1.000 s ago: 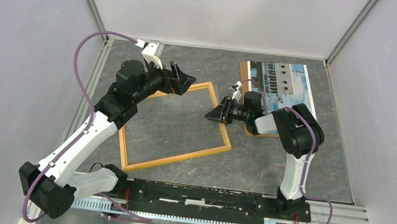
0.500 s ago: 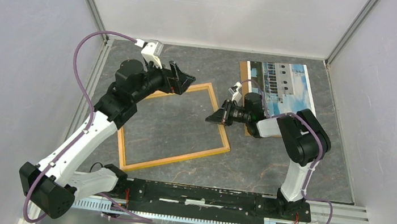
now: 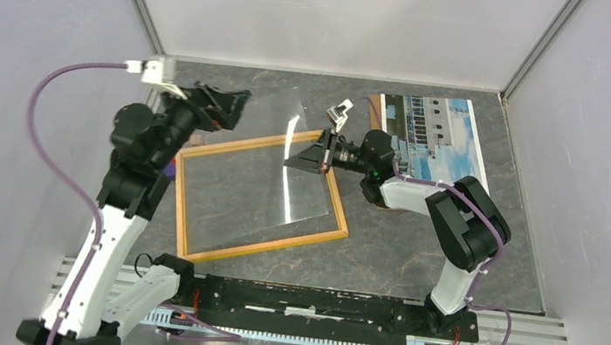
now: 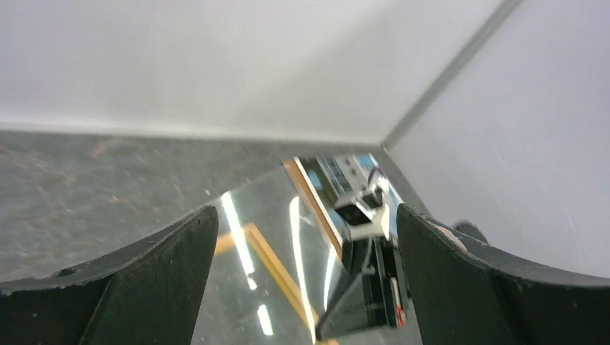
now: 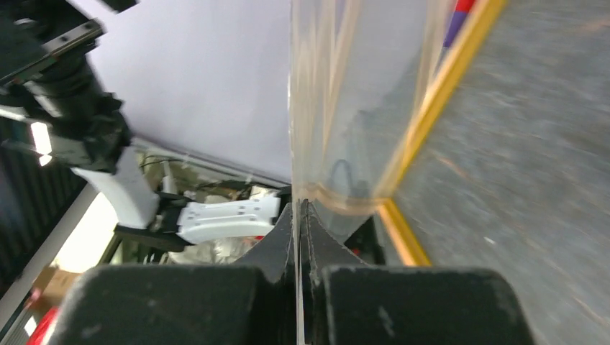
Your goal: Put the photo into the frame
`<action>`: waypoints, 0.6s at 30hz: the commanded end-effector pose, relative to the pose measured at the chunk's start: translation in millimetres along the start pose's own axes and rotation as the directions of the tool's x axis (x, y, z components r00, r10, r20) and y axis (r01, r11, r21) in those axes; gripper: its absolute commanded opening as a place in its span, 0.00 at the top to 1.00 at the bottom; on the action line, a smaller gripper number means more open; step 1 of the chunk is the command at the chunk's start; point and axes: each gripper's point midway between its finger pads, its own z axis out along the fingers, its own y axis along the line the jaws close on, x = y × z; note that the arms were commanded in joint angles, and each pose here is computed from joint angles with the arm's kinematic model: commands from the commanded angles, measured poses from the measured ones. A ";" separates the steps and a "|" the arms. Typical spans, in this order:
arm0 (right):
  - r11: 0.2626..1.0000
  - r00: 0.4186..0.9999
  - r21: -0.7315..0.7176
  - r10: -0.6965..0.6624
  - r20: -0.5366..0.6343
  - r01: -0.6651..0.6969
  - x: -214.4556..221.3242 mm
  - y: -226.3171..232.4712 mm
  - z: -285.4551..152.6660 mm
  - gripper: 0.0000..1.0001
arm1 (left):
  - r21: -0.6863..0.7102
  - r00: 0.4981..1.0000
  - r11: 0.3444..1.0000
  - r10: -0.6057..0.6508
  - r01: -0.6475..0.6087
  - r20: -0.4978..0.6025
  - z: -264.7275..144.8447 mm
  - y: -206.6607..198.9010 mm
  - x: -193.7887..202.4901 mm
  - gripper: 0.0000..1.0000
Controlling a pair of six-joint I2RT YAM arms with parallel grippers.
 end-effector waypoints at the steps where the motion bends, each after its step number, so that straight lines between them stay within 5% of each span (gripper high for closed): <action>1: 0.969 0.999 -0.245 -0.037 -0.015 0.032 -6.8 75.2 21.0 1.00 | -0.017 0.982 0.999 -0.025 0.029 0.190 -22.6 -3.4 -60.6 0.01; 6: 0.971 1.000 -0.237 -0.026 -0.005 0.024 -9.9 77.3 23.5 1.00 | -0.044 0.987 0.999 -0.019 0.026 0.162 -18.1 6.0 -49.9 0.01; 18: 0.987 0.995 -0.122 0.104 0.002 -0.103 -9.0 -14.7 34.8 1.00 | -0.051 0.993 0.998 -0.038 0.044 0.115 -5.9 14.3 -35.3 0.01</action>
